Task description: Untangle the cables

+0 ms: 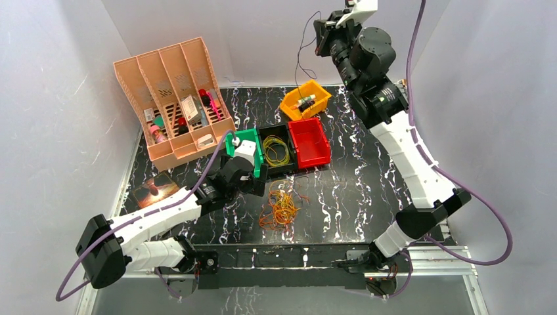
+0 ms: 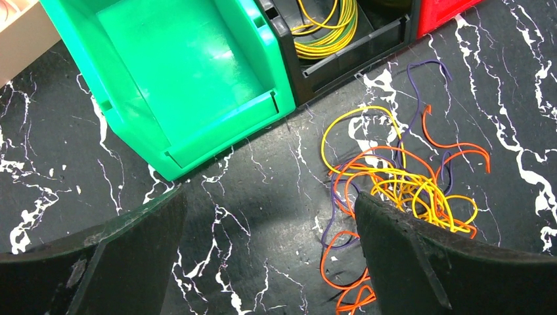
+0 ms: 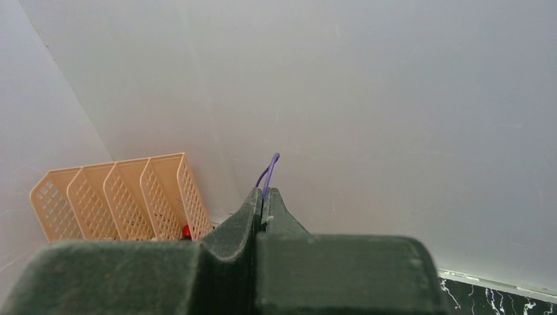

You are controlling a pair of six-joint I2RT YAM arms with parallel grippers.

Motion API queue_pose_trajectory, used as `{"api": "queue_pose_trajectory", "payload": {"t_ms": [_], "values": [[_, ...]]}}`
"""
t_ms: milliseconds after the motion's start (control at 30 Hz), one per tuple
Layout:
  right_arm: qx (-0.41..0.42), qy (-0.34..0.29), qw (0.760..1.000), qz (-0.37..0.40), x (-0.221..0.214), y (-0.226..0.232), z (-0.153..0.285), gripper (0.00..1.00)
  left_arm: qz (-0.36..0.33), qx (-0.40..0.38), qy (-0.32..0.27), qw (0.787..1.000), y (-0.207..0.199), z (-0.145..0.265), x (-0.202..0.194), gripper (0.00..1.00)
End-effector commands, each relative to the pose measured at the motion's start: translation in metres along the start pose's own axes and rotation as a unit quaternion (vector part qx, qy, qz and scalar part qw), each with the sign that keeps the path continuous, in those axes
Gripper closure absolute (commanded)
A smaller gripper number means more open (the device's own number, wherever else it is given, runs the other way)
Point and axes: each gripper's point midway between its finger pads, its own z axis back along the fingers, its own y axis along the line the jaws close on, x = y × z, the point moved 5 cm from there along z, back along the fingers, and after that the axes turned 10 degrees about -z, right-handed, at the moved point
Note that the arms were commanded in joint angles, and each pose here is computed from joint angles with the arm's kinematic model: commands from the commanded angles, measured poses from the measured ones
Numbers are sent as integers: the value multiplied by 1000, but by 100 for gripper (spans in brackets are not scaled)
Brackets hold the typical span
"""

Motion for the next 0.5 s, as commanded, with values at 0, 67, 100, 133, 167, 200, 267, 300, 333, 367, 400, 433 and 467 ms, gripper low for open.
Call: {"api": "queue_pose_trajectory", "payload": {"t_ms": [0,67,100,133,167,200,267,300,333,367,400,433,467], "values": [[-4,-18,1000,1,5,-6,0,100,6,-8,-1,1000,-2,2,5,2],[-15,-10,1000,1,-5,-14,0,100,7,-10,0,1000,-2,2,5,2],[-20,-4,1000,2,-11,-18,0,100,6,-10,0,1000,-2,2,4,2],[-27,1,1000,1,-17,-24,0,100,5,-10,0,1000,-2,2,5,2],[-32,7,999,0,-24,-28,1,100,4,-11,1,1000,-2,2,4,2],[-38,11,999,-2,-29,-33,2,100,4,-11,2,1000,-2,3,4,2],[-47,22,999,-9,-42,-44,5,100,3,-10,3,1000,-2,3,3,2],[-49,27,998,-13,-47,-48,7,100,3,-11,3,1000,-2,3,3,2],[-53,37,998,-18,-57,-55,9,100,2,-11,5,1000,-2,2,2,2],[-53,47,997,-24,-64,-59,12,100,2,-12,6,1000,-3,2,2,2],[-53,56,997,-30,-73,-61,15,100,2,-12,7,1000,-3,1,2,2],[-54,62,996,-33,-78,-62,17,100,2,-12,8,1000,-4,0,2,1],[-59,73,995,-38,-87,-65,21,100,0,-10,7,1000,-3,0,3,2]]}}
